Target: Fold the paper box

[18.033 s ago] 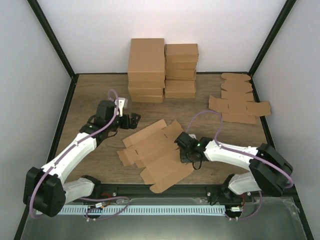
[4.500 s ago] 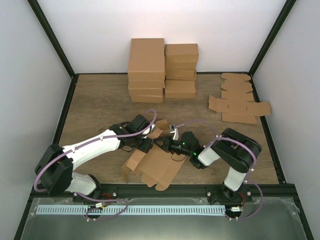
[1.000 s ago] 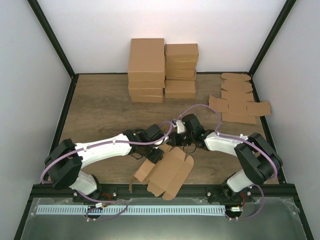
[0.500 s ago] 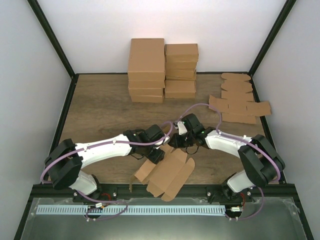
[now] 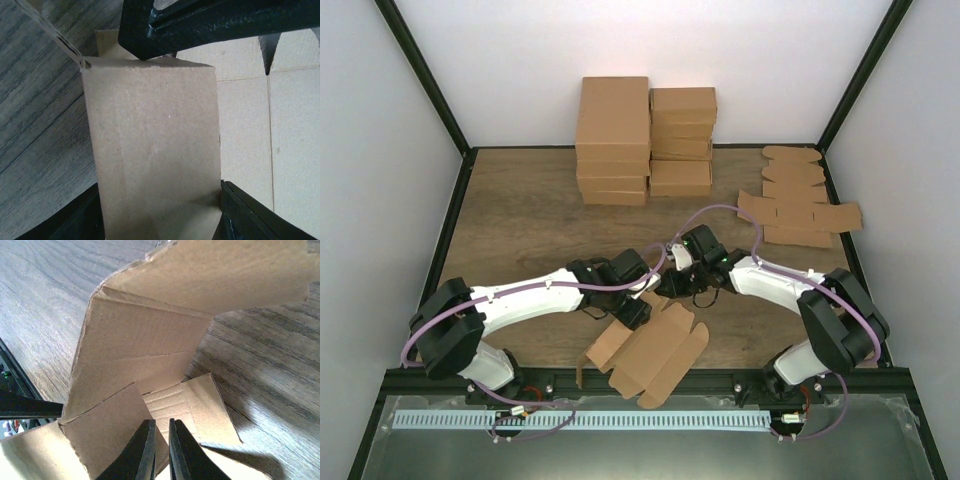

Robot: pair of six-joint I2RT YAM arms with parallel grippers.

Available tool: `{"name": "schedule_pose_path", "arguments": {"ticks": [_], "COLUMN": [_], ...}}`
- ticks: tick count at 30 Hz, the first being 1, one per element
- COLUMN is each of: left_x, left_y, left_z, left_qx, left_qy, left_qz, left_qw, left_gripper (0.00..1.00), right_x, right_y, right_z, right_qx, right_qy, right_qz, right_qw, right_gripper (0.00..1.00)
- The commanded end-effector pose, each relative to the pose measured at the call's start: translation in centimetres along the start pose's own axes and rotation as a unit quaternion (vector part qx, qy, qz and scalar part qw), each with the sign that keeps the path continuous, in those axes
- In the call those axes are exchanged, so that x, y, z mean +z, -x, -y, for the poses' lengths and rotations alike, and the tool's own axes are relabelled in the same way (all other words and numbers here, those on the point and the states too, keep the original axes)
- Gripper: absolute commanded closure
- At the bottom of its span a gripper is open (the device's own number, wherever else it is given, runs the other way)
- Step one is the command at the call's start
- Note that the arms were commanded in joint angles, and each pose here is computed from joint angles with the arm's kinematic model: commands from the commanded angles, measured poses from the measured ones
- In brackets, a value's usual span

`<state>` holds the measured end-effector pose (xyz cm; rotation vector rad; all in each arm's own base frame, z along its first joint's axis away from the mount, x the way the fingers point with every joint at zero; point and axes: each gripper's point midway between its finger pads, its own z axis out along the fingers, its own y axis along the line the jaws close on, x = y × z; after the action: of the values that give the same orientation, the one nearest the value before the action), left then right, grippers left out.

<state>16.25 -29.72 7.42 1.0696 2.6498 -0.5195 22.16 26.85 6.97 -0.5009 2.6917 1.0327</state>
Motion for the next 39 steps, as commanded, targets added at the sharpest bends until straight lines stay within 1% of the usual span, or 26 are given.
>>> {"name": "schedule_pose_path", "arguments": {"ticks": [1, 7, 11, 15, 17, 20, 21, 25, 29, 31, 35, 37, 39], "left_x": [-0.5, -0.5, -0.7, -0.7, -0.5, -0.2, 0.0, 0.5, 0.5, 0.3, 0.2, 0.2, 0.1], "left_y": [1.2, 1.2, 1.5, 1.6, 1.4, 1.3, 1.0, 0.7, 1.0, 1.2, 1.4, 1.3, 1.2], "left_z": [0.5, 0.2, 0.7, 1.2, 1.2, 0.9, 0.9, 0.6, 0.9, 1.0, 1.1, 1.0, 0.9], "left_qx": [0.016, 0.016, 0.022, 0.024, 0.023, 0.024, 0.024, 0.025, 0.028, 0.028, 0.029, 0.028, 0.025], "left_qy": [-0.008, 0.002, -0.01, -0.026, -0.025, -0.023, -0.022, -0.02, -0.024, -0.026, -0.027, -0.026, -0.021], "left_qz": [0.024, 0.021, 0.027, 0.032, 0.029, 0.03, 0.028, 0.024, 0.026, 0.027, 0.027, 0.026, 0.025], "left_qw": [1.0, 1.0, 0.999, 0.999, 0.999, 0.999, 0.999, 0.999, 0.999, 0.999, 0.999, 0.999, 0.999], "left_gripper": [0.4, 0.41, 0.41, 0.42, 0.45, 0.52, 0.53, 0.52, 0.45, 0.43, 0.42, 0.43, 0.43], "right_x": [-0.1, -0.4, -0.2, 0.3, 0.3, 0.2, 0.1, -0.3, -0.3, -0.2, 0.0, 0.2, 0.4], "right_y": [-0.1, 0.4, 0.6, 0.3, 0.0, -0.8, -1.1, -2.1, -3.1, -3.5, -3.8, -3.8, -3.5], "right_z": [-1.4, -1.7, -1.4, -2.3, -2.7, -2.8, -3.0, -3.4, -3.6, -3.8, -4.0, -3.4, -2.1], "right_qx": [-0.014, -0.017, -0.013, -0.016, -0.015, -0.011, -0.009, -0.005, 0.001, 0.005, 0.016, 0.023, 0.03], "right_qy": [0.022, 0.023, 0.017, 0.056, 0.071, 0.078, 0.084, 0.097, 0.112, 0.124, 0.14, 0.123, 0.08], "right_qz": [-0.023, -0.013, -0.008, -0.019, -0.02, -0.033, -0.039, -0.053, -0.069, -0.073, -0.076, -0.077, -0.068], "right_qw": [0.999, 1.0, 1.0, 0.998, 0.997, 0.996, 0.996, 0.994, 0.991, 0.99, 0.987, 0.989, 0.994], "right_gripper": [0.9, 0.89, 0.89, 0.96, 0.97, 0.98, 0.98, 0.97, 0.97, 0.97, 0.96, 0.95, 0.95]}}
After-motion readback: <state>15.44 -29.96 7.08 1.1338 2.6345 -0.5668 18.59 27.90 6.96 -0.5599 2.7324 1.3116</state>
